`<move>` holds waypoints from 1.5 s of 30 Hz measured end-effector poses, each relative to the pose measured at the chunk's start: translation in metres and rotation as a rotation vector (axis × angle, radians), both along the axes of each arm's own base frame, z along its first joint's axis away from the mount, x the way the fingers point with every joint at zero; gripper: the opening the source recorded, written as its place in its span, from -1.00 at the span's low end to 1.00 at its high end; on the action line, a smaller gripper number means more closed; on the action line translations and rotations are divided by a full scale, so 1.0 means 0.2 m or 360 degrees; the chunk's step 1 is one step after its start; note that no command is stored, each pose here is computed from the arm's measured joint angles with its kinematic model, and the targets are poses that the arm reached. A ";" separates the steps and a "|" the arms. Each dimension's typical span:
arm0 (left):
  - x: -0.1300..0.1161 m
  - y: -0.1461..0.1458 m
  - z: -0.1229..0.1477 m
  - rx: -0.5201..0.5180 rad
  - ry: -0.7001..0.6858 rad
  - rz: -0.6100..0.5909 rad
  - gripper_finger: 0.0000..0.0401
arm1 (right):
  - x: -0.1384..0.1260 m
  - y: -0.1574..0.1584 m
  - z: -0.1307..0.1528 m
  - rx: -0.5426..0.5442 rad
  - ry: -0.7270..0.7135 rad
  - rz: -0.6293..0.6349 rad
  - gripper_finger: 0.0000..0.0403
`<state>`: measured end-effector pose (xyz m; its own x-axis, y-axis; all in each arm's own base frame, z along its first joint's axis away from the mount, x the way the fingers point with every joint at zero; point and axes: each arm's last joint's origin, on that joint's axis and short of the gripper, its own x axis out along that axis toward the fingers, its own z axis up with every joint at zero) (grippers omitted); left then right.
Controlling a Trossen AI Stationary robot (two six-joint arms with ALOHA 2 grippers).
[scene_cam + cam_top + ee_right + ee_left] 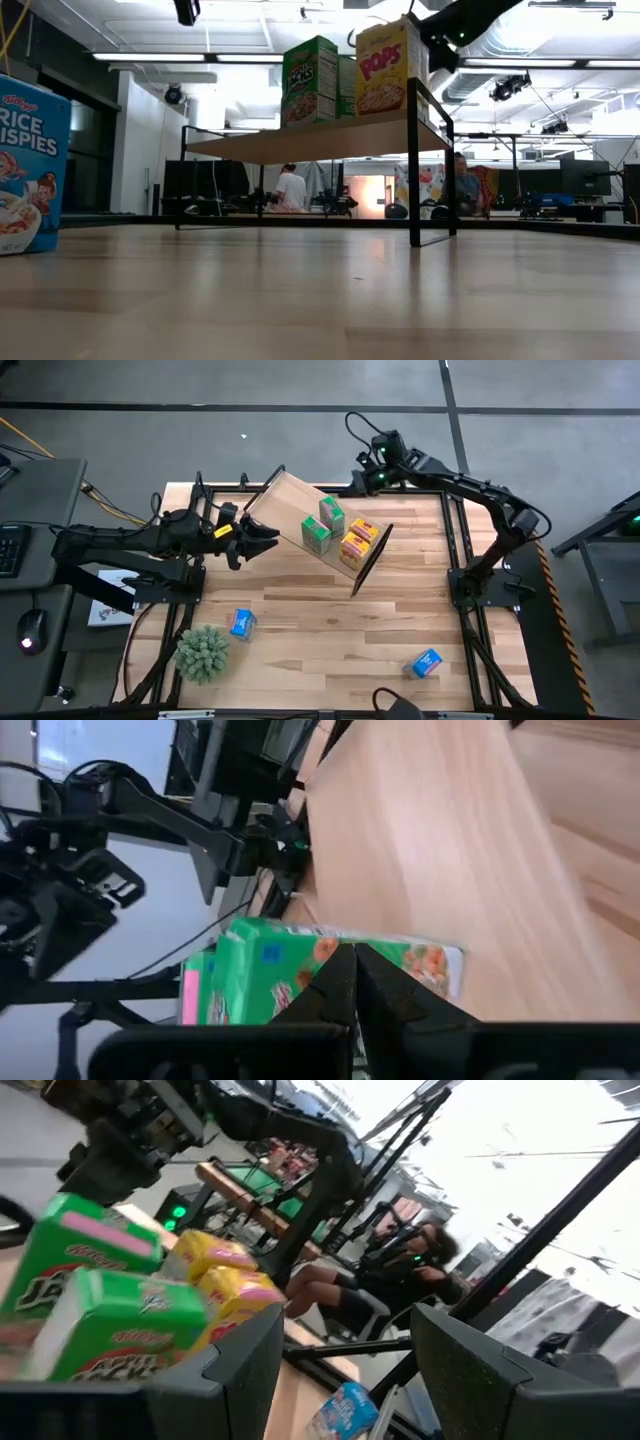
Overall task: Stack cereal on shelf
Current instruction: Adjust the green cereal box on the shelf
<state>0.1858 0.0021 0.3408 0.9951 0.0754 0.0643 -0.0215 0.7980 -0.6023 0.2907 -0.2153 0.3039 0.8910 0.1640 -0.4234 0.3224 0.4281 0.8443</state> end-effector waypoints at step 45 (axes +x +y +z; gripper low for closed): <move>0.14 0.05 -0.32 0.0105 0.0831 0.0200 0.05 | 0.12 0.09 -0.07 -0.0058 -0.0045 0.0286 -1.00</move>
<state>0.2147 0.0111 0.2771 0.8795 0.2085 -0.4278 -0.4025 0.8056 -0.4348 0.3139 -0.1976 0.2889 0.8602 0.3068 -0.4075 0.2144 0.5074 0.8346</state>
